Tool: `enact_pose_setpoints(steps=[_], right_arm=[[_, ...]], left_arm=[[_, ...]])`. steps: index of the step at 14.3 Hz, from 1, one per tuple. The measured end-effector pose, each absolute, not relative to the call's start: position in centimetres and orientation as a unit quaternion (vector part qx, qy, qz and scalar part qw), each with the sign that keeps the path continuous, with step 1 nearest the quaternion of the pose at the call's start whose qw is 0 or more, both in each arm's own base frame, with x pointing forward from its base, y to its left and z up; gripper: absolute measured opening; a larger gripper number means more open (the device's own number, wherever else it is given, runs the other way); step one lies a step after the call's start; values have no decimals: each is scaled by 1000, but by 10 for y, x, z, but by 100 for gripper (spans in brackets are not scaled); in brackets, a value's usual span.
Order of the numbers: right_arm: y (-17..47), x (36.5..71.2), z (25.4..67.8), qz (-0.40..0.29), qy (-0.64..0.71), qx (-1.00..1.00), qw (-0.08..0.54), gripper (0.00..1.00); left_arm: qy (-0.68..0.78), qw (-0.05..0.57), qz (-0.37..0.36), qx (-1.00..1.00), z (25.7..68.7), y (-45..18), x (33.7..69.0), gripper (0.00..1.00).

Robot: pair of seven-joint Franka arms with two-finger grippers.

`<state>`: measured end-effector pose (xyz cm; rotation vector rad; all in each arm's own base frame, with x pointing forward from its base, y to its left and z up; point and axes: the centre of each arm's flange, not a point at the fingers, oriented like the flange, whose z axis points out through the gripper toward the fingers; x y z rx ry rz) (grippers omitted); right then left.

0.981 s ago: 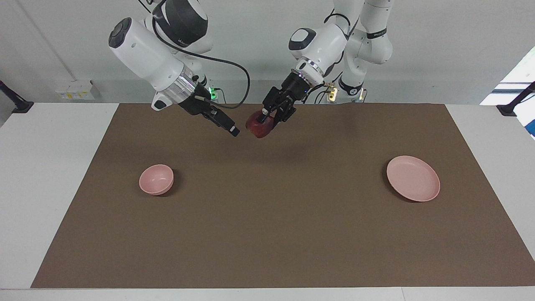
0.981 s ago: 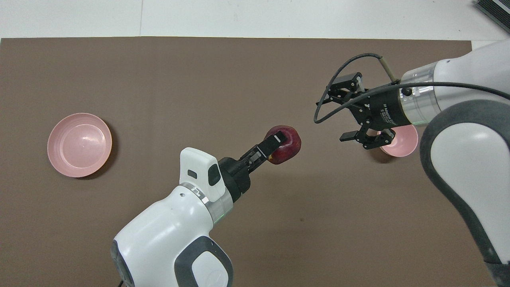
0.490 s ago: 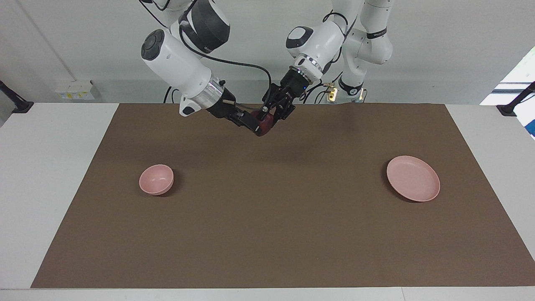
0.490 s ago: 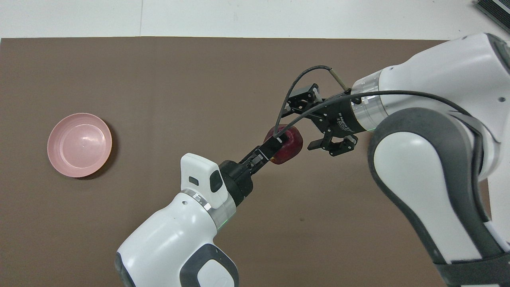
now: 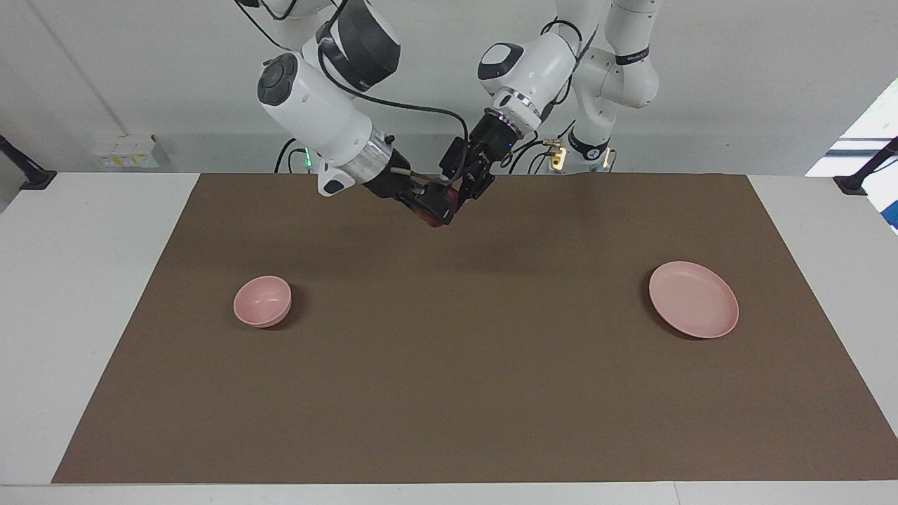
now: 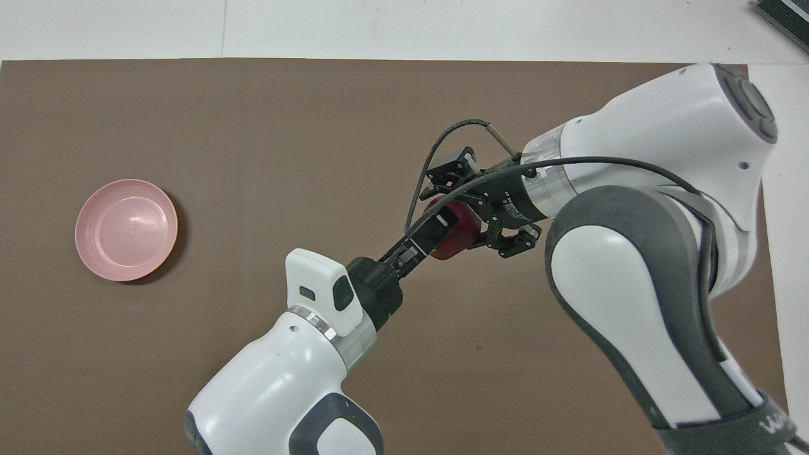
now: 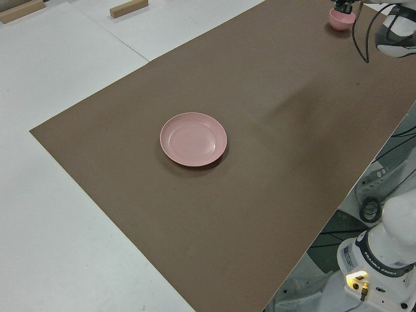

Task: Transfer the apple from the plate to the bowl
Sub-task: 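Carry the apple toward the right gripper while the right gripper approaches it, then close the right gripper on the apple held by the left gripper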

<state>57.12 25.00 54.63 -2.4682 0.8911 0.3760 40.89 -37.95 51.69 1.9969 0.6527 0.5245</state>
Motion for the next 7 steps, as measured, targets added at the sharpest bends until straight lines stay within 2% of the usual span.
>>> enact_pose_setpoints(steps=[3,5,7], right_arm=[[249,572,545,138,327,-903,242,100],[249,571,544,140,327,-903,241,81],[248,571,544,141,327,-903,240,81]], left_arm=[[268,469,215,813,517,-379,409,67],[271,469,216,812,516,-378,409,67],[271,469,216,812,516,-378,409,67]])
